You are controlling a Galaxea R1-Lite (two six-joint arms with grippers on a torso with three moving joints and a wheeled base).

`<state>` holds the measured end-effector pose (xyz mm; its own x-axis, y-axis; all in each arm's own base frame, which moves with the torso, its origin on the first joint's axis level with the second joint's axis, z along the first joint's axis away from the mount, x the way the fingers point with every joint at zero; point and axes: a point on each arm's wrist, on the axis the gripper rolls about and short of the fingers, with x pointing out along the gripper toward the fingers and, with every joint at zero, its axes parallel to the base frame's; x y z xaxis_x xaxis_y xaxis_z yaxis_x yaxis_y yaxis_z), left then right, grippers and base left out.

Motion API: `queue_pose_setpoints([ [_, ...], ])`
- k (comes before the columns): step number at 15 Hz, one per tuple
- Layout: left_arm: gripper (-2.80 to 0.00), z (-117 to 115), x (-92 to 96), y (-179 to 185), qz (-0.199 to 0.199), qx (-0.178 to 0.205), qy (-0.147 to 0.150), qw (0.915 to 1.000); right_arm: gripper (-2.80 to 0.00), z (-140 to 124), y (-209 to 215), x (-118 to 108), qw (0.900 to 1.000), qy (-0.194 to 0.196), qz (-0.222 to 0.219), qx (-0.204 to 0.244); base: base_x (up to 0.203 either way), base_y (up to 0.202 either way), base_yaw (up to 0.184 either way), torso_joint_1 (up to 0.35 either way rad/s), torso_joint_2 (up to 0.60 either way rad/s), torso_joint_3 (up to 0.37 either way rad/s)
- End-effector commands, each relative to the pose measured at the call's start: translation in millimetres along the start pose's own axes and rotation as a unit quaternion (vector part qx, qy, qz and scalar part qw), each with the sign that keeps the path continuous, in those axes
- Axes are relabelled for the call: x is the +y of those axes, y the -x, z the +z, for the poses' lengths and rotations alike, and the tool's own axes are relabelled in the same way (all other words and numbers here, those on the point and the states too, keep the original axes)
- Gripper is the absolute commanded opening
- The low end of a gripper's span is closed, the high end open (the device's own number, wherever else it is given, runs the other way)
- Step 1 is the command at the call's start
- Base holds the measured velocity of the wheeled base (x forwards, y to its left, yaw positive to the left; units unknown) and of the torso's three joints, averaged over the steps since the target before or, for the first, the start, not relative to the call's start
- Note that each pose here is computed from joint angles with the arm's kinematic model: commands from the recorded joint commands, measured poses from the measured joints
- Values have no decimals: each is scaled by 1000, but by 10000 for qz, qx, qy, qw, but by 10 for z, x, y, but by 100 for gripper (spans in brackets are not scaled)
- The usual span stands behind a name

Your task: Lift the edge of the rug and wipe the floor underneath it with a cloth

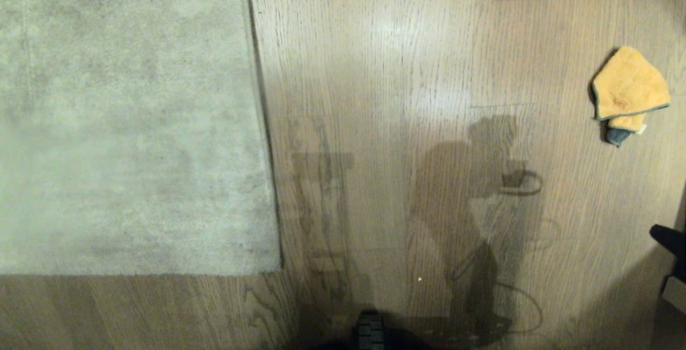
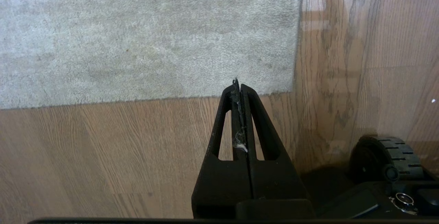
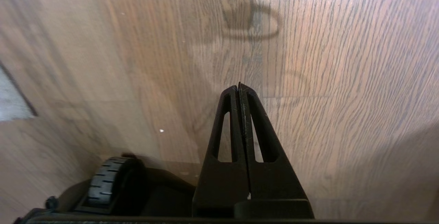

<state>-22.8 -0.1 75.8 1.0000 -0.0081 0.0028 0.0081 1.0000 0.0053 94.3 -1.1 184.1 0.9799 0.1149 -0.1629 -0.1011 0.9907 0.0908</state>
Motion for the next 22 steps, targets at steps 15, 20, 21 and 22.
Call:
queue_pose_setpoints([
  [15, -280, 1, 0, -1, -4, 6, -4, 10000, 0, 770, -964, -676, 9897, -203, -1411, -84, 0, 0, 0, 0, 0, 0],
  [20, -280, 0, 0, 0, -6, 1, 3, 10000, 0, 853, -1407, -909, 9800, -482, -1874, -467, 0, 0, 0, 0, 0, 0],
  [21, -280, 1, 0, -1, -6, 6, 4, 10000, 0, 851, -1485, -959, 9772, -483, -2001, -518, 0, 0, 0, 0, 0, 0],
  [22, -280, 1, 0, -1, -5, 6, -2, 10000, 0, 844, -1575, -1026, 9739, -480, -2148, -561, 0, 0, 0, 0, 0, 0],
])
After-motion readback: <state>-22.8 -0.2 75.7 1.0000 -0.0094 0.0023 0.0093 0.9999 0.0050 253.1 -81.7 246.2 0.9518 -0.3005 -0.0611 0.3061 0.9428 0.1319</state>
